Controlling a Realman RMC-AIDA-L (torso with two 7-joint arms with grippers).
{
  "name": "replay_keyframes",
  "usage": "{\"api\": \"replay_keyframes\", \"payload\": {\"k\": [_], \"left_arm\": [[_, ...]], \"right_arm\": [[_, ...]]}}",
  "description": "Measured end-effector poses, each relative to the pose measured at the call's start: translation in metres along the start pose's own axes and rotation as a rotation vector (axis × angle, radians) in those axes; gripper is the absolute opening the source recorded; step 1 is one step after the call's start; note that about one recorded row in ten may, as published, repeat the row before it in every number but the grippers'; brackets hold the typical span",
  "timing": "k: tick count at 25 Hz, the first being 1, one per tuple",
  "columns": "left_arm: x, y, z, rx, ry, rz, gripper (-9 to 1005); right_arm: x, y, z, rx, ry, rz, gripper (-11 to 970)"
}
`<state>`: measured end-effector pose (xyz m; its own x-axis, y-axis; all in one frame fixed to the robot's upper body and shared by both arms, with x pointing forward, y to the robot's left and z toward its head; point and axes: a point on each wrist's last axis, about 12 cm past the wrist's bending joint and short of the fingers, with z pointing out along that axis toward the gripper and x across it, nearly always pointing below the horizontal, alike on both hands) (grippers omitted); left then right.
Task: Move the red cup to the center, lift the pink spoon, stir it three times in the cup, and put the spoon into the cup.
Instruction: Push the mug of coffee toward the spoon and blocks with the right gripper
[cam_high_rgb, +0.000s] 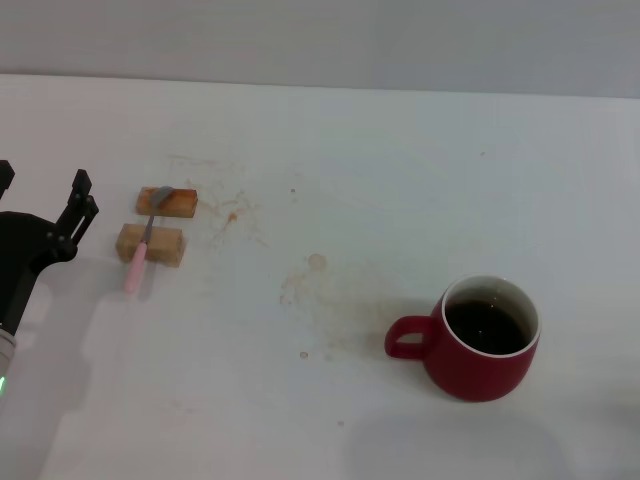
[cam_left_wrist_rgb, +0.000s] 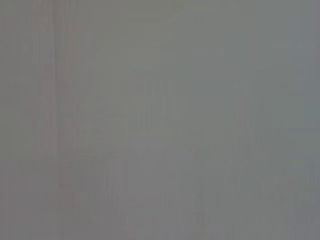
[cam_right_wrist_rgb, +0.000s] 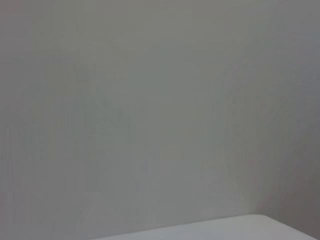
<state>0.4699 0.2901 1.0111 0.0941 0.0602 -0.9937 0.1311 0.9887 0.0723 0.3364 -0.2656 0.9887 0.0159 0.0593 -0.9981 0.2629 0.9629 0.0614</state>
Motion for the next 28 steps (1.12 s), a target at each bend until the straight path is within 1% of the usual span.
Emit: {"api": "replay_keyframes", "payload": {"k": [10,14,23,28], "left_arm": [[-0.001,-0.001,0.002,0.004,-0.003,0.002,858],[0.000,-0.001,0.002,0.003,-0.001,0.003,857],[0.000,-0.001,0.003,0.005,0.001,0.004,856],[0.000,-0.002,0.003,0.006,0.000,0.003,855]], "right_arm": [[0.000,0.001,-0.001,-0.006,0.003,0.000,0],[0.001,0.004,-0.002,-0.022,0.013,0.005,0],[0.006,0.034,0.002,-0.191,0.078,0.050,0],[0.008,0.045,0.004,-0.251,0.110,0.065,0]]}}
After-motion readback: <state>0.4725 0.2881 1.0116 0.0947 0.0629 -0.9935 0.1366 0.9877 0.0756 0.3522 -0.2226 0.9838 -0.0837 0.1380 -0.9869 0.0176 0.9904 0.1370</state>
